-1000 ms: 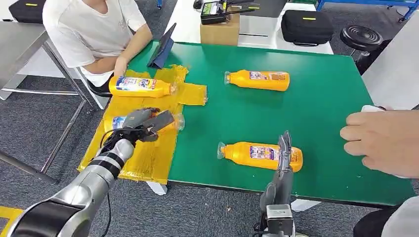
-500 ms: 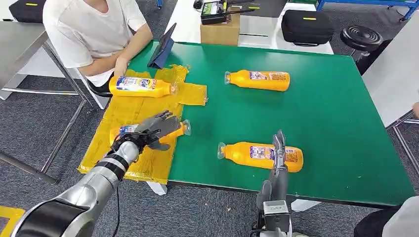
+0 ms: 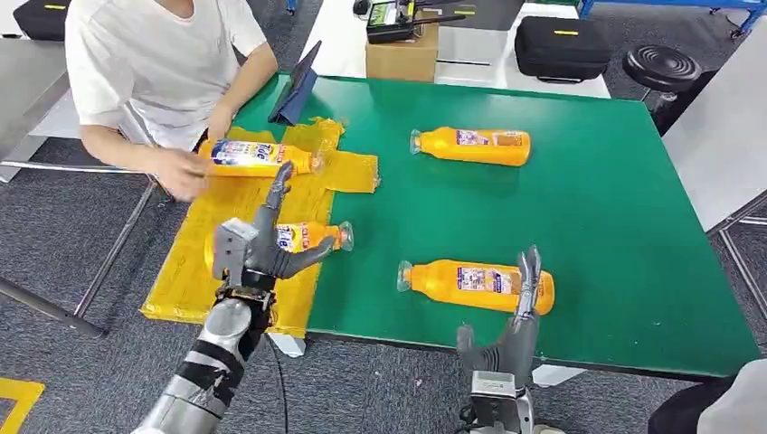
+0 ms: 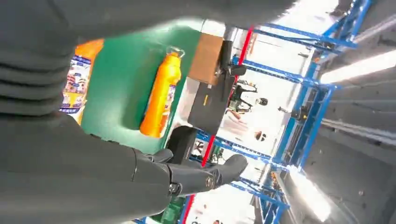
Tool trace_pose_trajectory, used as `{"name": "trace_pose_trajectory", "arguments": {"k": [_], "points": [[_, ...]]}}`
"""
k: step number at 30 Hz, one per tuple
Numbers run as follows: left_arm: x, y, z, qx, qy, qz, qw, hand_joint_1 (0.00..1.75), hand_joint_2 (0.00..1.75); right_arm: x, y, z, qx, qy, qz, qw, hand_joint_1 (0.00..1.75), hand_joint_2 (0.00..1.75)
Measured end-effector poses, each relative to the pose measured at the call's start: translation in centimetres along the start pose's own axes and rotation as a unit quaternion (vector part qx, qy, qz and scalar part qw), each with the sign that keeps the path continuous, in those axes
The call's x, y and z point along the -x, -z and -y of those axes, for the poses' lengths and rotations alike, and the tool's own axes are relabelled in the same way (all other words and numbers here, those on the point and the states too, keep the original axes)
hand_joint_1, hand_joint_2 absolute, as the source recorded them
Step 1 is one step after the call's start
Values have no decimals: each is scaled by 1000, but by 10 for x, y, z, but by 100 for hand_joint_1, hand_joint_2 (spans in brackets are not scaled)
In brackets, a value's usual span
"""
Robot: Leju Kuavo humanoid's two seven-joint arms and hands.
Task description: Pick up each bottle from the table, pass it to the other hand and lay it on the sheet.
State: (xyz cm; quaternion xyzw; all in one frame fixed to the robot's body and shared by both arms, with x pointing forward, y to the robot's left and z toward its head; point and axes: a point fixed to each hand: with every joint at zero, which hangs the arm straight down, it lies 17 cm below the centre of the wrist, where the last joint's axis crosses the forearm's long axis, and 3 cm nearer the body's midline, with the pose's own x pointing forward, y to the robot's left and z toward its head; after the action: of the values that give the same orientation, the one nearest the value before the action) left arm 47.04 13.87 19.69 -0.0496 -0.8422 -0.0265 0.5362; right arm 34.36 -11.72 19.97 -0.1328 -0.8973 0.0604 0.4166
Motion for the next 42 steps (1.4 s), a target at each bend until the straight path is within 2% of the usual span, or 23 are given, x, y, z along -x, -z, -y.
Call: {"name": "trace_pose_trajectory", "arguments": {"k": [3, 6, 12, 15, 18, 22, 26, 36, 42], "points": [[-28, -4, -10, -37, -45, 31, 998, 0, 175, 11, -6, -5, -26, -26, -9, 999, 0, 175], [-51, -10, -18, -56, -90, 53, 993, 0, 175, 28, -17, -21, -90, -101, -4, 991, 0, 175], [-76, -15, -24, -63, -114, 79, 988, 0, 175, 52, -28, -21, -120, -139, -21, 983, 0, 175], [-84, -23, -27, -73, -163, 77, 981, 0, 175, 88, -43, -26, -187, -243, -37, 951, 0, 175], [-92, -33, -32, -84, -173, 80, 978, 0, 175, 123, -55, -12, -219, -295, -59, 928, 0, 175], [-94, -43, -40, -109, -121, 76, 984, 0, 175, 157, -61, 4, -249, -331, -77, 907, 0, 175], [-97, -45, -54, -155, -25, 87, 984, 0, 175, 193, -59, 26, -273, -365, -97, 885, 0, 175], [-86, -39, -38, -148, -10, 54, 988, 0, 175, 232, -38, 45, -301, -458, -116, 829, 0, 175], [-86, -40, -32, -139, -3, 53, 989, 0, 175, 239, -31, 53, -309, -476, -119, 814, 0, 175]]}}
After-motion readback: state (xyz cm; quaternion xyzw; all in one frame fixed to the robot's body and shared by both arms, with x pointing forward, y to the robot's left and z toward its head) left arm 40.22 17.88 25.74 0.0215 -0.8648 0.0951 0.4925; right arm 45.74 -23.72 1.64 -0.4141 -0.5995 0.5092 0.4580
